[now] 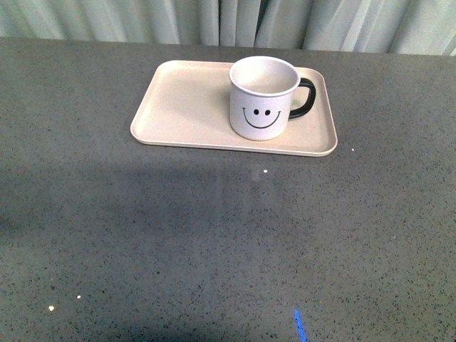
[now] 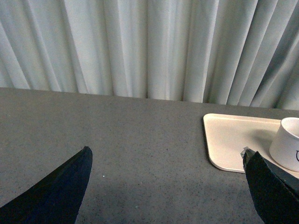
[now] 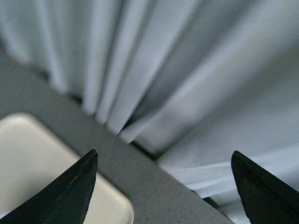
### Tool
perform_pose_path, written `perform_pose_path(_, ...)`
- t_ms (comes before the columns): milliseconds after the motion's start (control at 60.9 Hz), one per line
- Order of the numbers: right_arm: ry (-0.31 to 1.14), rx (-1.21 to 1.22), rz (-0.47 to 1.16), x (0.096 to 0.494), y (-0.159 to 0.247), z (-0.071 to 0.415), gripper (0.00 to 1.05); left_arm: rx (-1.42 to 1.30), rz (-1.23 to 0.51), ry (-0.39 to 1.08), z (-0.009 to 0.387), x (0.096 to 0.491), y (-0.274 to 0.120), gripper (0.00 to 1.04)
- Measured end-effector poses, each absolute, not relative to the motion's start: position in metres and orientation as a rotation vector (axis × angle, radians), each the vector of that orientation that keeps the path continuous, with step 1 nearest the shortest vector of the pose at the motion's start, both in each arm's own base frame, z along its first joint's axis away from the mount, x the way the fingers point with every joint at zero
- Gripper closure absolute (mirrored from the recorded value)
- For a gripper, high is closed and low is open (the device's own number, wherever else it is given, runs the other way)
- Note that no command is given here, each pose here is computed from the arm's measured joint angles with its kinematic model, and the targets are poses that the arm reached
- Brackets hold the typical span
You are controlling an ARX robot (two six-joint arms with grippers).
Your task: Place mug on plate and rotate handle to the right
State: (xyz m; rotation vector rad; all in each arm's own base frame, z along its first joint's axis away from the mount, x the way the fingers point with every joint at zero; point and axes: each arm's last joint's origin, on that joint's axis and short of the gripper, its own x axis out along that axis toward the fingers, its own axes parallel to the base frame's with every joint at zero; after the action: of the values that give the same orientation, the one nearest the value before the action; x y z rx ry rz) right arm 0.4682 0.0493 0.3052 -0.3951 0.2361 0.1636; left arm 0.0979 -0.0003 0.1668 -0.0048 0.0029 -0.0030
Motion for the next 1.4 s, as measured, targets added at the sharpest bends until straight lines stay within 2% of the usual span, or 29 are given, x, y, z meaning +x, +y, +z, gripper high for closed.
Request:
perform_pose_path(49, 0.126, -0.265, 0.046, 0.452, 0.045, 0.294, 0.35, -0.005, -0.002, 0.003, 0.167, 0.098, 0.0, 0.09)
perform_pose_path(181, -0.009, -0.089, 0.006, 0.404, 0.034, 0.259, 0.56, -0.005, -0.003, 0.003, 0.167, 0.098, 0.0, 0.09)
perform_pose_path(444, -0.009, -0.015, -0.001, 0.313, 0.017, 0.216, 1.04, -0.005, -0.003, 0.003, 0.167, 0.098, 0.0, 0.09)
perform_pose_path(756, 0.012, -0.011, -0.002, 0.231, 0.0, 0.186, 1.03, -0.005, -0.003, 0.003, 0.167, 0.098, 0.0, 0.09)
perform_pose_path(1396, 0.02, -0.01, -0.001, 0.156, 0.0, 0.161, 1.03, -0.005, -0.003, 0.003, 0.167, 0.098, 0.0, 0.09)
